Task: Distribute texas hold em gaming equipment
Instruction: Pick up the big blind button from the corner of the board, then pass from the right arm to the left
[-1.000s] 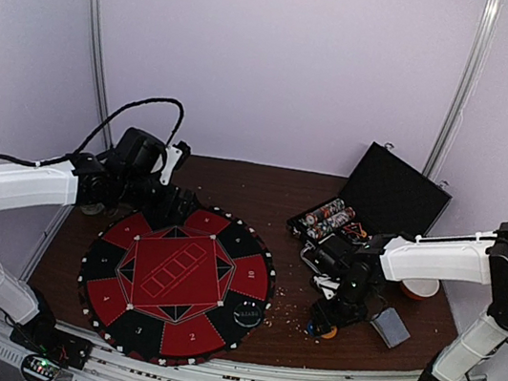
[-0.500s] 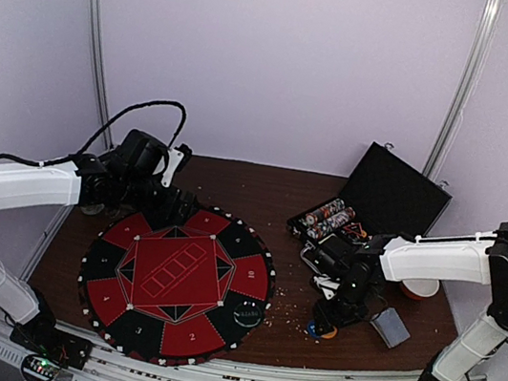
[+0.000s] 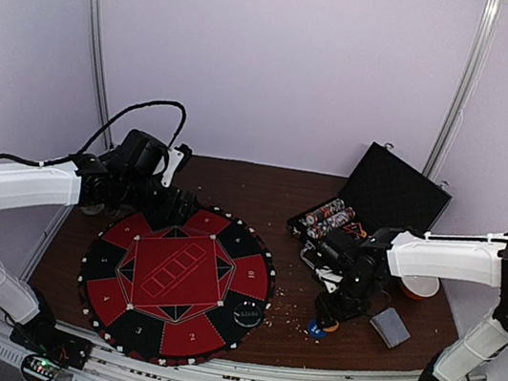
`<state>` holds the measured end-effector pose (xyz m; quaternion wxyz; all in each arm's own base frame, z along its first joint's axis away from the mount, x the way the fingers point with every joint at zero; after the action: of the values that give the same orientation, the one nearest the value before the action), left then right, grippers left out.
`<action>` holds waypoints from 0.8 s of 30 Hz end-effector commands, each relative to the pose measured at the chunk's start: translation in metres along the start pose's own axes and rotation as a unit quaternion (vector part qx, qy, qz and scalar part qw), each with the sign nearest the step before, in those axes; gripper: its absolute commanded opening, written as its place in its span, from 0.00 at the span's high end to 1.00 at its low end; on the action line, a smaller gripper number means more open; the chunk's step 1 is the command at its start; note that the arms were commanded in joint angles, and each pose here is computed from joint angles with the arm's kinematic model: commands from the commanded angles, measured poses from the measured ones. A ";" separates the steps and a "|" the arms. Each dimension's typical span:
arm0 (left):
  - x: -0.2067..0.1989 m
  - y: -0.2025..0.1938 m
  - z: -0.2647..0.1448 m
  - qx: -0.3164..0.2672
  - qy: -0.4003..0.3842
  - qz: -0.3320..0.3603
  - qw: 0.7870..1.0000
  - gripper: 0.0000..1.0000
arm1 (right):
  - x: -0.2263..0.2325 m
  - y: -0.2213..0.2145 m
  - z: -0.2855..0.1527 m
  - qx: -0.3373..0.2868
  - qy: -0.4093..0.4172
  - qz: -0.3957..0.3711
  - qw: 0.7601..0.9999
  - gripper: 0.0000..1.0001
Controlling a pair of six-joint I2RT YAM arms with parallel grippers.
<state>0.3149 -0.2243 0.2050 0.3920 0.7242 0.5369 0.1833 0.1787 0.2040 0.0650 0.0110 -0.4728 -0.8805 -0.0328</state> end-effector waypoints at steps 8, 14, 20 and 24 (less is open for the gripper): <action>-0.042 0.033 -0.013 -0.070 -0.143 -0.022 0.987 0.04 | 0.032 0.083 -0.114 -0.287 -0.018 -0.104 0.952 0.59; -0.097 0.046 -0.028 -0.097 -0.312 -0.030 0.945 0.15 | 0.074 0.124 -0.183 -0.494 -0.030 -0.169 0.852 0.59; -0.136 0.039 -0.041 -0.105 -0.381 0.011 0.919 0.17 | 0.088 0.143 -0.205 -0.561 -0.079 -0.186 0.803 0.59; -0.148 0.039 -0.046 -0.106 -0.400 0.032 0.910 0.15 | 0.095 0.148 -0.199 -0.550 -0.115 -0.212 0.799 0.59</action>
<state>0.2643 -0.3353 0.2668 0.6083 0.7124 0.3473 -0.0422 0.2400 0.3426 0.2689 -0.2988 -0.2239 -0.7992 -0.4711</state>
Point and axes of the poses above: each gripper's point midway between its finger pads, its own z axis out along the fingers, its own x axis along the line the jaws close on, y = z × x, the point moved 3 cm from there along -z, back along the fingers, and after that the axes turned 8 degrees about -z, right-handed, at the moved point
